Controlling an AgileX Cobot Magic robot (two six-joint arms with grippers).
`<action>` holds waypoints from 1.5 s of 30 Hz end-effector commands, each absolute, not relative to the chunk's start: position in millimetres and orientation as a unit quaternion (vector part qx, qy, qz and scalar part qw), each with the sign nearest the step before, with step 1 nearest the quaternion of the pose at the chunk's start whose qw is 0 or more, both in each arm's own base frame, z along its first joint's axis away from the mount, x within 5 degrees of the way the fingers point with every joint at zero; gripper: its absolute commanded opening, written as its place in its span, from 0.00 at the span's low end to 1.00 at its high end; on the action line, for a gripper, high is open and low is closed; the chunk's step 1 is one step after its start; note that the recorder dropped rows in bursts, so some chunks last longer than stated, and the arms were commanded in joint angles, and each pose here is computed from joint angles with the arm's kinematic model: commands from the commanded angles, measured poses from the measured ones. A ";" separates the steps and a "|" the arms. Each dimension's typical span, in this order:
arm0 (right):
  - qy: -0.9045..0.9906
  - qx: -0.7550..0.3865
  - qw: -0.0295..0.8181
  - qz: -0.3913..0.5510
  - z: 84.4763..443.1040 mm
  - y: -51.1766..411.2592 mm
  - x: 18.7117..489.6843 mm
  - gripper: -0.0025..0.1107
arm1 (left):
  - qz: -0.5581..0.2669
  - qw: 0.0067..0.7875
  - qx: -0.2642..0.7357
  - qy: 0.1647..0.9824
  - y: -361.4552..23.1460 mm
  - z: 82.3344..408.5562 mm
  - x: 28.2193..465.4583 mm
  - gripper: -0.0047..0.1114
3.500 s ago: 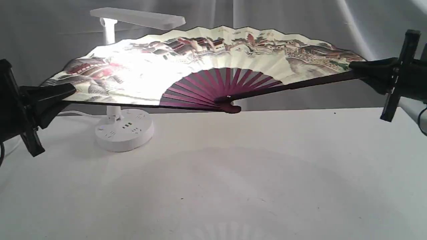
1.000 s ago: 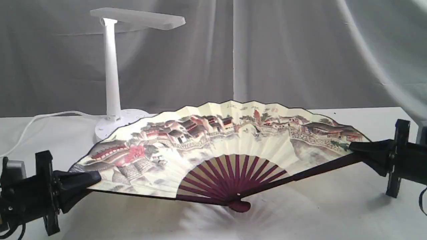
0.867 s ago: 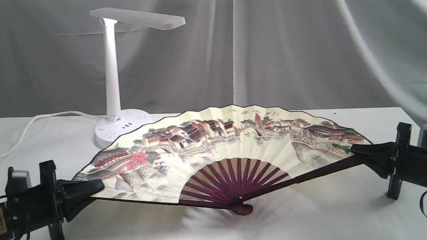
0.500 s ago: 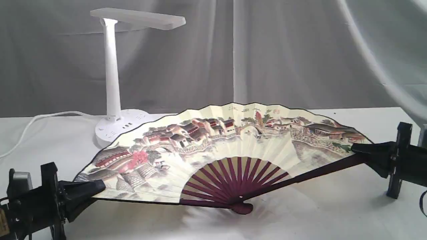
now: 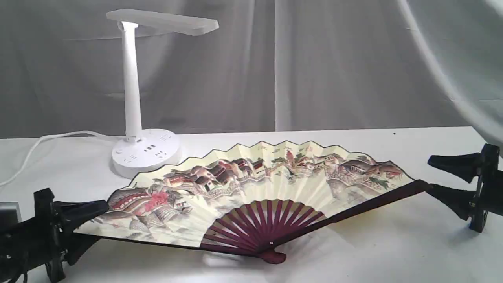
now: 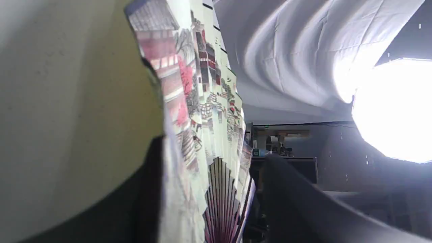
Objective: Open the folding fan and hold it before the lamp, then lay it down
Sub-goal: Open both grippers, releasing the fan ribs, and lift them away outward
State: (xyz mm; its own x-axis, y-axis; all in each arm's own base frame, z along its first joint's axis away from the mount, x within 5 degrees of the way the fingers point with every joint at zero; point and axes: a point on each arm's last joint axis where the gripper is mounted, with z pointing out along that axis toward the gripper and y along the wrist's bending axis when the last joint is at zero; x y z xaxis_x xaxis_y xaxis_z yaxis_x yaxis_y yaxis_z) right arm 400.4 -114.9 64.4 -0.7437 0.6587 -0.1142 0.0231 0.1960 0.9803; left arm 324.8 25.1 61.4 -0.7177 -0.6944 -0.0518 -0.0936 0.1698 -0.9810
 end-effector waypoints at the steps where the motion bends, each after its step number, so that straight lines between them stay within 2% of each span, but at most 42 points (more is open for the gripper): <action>1: 0.760 0.233 0.259 0.549 51.8 -118.2 395.1 0.62 | -0.548 0.248 -0.296 0.742 40.4 48.4 319.1 0.62; 4: 0.766 0.215 0.266 0.544 56.7 -118.4 395.7 0.66 | -0.544 0.255 -0.302 0.740 52.0 48.8 316.1 0.71; 11: 0.803 0.128 0.278 0.512 90.4 -120.3 398.7 0.69 | -0.533 0.293 -0.308 0.732 74.6 64.7 314.4 0.71; 17: 0.839 0.079 0.310 0.439 127.4 -124.6 398.9 0.69 | -0.510 0.363 -0.242 0.741 84.5 105.5 315.1 0.71; 19: 0.846 0.045 0.348 0.402 141.1 -126.6 400.8 0.69 | -0.497 0.396 -0.208 0.743 84.7 123.2 315.5 0.67; 21: 0.854 0.019 0.374 0.362 156.7 -125.2 402.7 0.68 | -0.488 0.417 -0.180 0.745 83.8 140.2 314.4 0.58; 25: 0.873 -0.026 0.394 0.285 175.0 -109.6 409.8 0.64 | -0.412 0.436 -0.158 0.784 85.1 164.0 311.9 0.32; 27: 0.886 -0.055 0.399 0.231 181.0 -92.3 417.0 0.62 | -0.368 0.445 -0.131 0.806 77.1 175.7 312.4 0.26; 30: 0.898 -0.112 0.405 0.128 184.4 -54.7 430.6 0.58 | -0.251 0.448 -0.090 0.853 59.2 184.7 316.6 0.25; 33: 0.894 -0.164 0.416 0.035 183.4 -14.5 441.8 0.56 | -0.063 0.422 -0.058 0.903 38.6 187.8 319.1 0.24; 34: 0.890 -0.171 0.421 0.018 183.2 -3.5 444.0 0.54 | 0.017 0.404 -0.052 0.913 30.3 189.8 319.4 0.24; 35: 0.887 -0.174 0.427 0.005 182.8 9.5 445.5 0.50 | 0.048 0.397 -0.047 0.915 21.5 191.1 319.7 0.23; 37: 0.882 -0.173 0.438 0.000 184.6 32.1 446.7 0.35 | 0.136 0.385 -0.032 0.912 6.3 198.0 320.0 0.21; 40: 0.882 -0.173 0.438 0.017 184.6 48.9 445.2 0.08 | 0.187 0.384 -0.016 0.904 -14.0 204.9 318.8 0.18; 41: 0.886 -0.152 0.436 0.033 184.5 52.3 444.6 0.02 | 0.191 0.383 -0.016 0.904 -17.9 205.6 318.2 0.18; 43: 0.891 -0.125 0.433 0.047 184.2 51.6 444.4 0.02 | 0.188 0.382 -0.015 0.905 -25.1 205.7 317.0 0.16; 45: 0.897 -0.147 0.415 0.049 181.8 48.0 442.3 0.02 | 0.184 0.382 -0.014 0.906 -28.6 205.4 316.4 0.15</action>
